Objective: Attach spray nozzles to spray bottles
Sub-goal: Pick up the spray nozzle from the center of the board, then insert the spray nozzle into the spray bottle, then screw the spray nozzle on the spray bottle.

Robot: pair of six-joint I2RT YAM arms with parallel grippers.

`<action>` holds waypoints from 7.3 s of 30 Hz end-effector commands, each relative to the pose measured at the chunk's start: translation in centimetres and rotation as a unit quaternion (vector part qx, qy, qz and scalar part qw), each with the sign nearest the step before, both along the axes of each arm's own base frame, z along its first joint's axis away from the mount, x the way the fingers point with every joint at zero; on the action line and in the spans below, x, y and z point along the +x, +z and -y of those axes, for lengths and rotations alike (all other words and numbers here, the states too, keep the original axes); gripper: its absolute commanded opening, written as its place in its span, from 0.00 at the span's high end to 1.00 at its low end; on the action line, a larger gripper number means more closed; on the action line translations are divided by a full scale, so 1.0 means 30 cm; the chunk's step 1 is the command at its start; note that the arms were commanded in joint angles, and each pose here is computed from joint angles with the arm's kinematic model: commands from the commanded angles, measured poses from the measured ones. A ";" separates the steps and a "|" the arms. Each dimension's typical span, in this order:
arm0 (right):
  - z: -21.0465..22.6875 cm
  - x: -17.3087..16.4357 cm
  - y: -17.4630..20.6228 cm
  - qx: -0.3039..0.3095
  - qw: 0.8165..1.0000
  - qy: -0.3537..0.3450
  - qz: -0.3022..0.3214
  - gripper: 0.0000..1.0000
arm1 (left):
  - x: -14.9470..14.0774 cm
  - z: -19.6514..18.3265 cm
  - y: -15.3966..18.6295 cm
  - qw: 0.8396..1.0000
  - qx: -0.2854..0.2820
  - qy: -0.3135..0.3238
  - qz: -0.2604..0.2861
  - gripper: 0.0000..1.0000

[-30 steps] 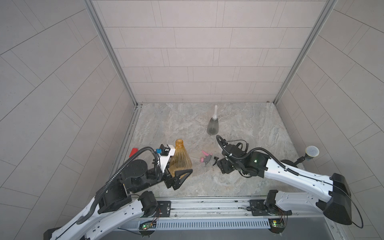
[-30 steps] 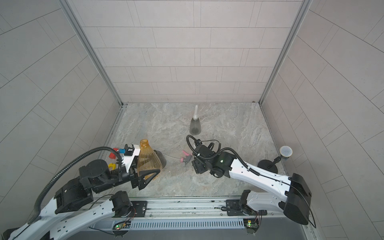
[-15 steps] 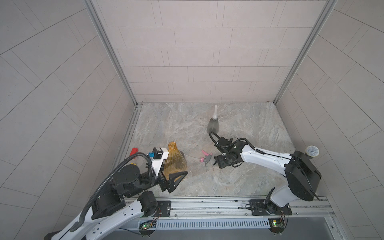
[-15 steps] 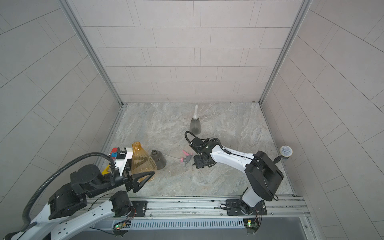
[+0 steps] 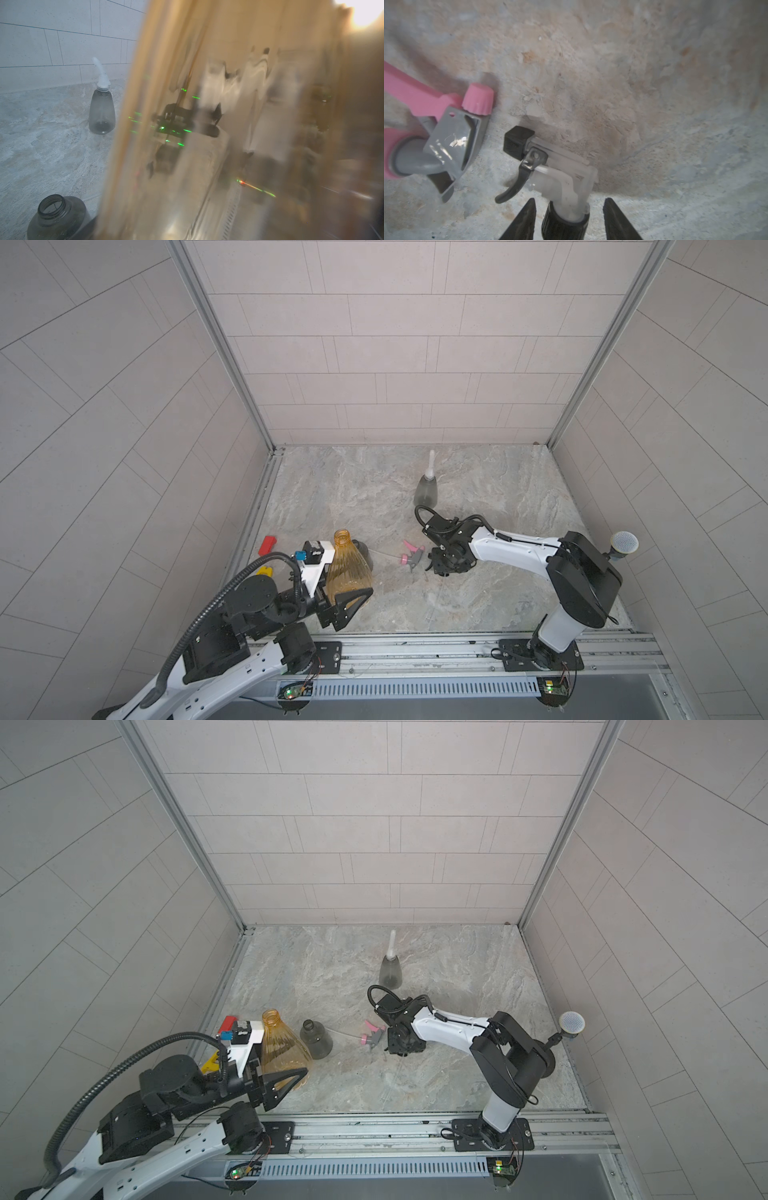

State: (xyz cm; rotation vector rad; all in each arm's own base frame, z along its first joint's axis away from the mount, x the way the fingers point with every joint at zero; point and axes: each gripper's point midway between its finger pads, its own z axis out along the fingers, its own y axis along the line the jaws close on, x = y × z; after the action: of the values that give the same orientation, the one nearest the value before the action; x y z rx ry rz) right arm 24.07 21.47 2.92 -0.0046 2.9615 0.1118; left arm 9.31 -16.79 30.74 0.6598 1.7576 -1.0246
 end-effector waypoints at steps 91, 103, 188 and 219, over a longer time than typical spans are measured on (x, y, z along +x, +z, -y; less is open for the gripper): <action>-0.439 -0.428 1.577 0.424 0.587 0.443 0.528 0.75 | -0.069 0.228 0.093 0.984 0.030 -0.173 -0.021 1.00; -0.440 -0.409 1.557 0.440 0.580 0.420 0.542 0.72 | -0.100 0.213 0.153 0.982 -0.005 -0.188 0.003 1.00; -0.679 -0.447 1.248 0.236 0.757 0.311 0.523 0.63 | 0.026 0.092 0.308 0.994 -0.007 -0.038 0.102 1.00; -0.386 -0.430 1.534 0.435 0.669 0.433 0.419 0.25 | -0.106 0.127 0.258 0.984 -0.007 -0.156 0.092 1.00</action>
State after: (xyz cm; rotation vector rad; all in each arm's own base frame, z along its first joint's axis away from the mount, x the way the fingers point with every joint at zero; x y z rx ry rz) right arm 14.92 32.24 49.16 -0.7661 1.5225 1.0410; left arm 7.43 -20.29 37.63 0.9468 1.5703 -1.0878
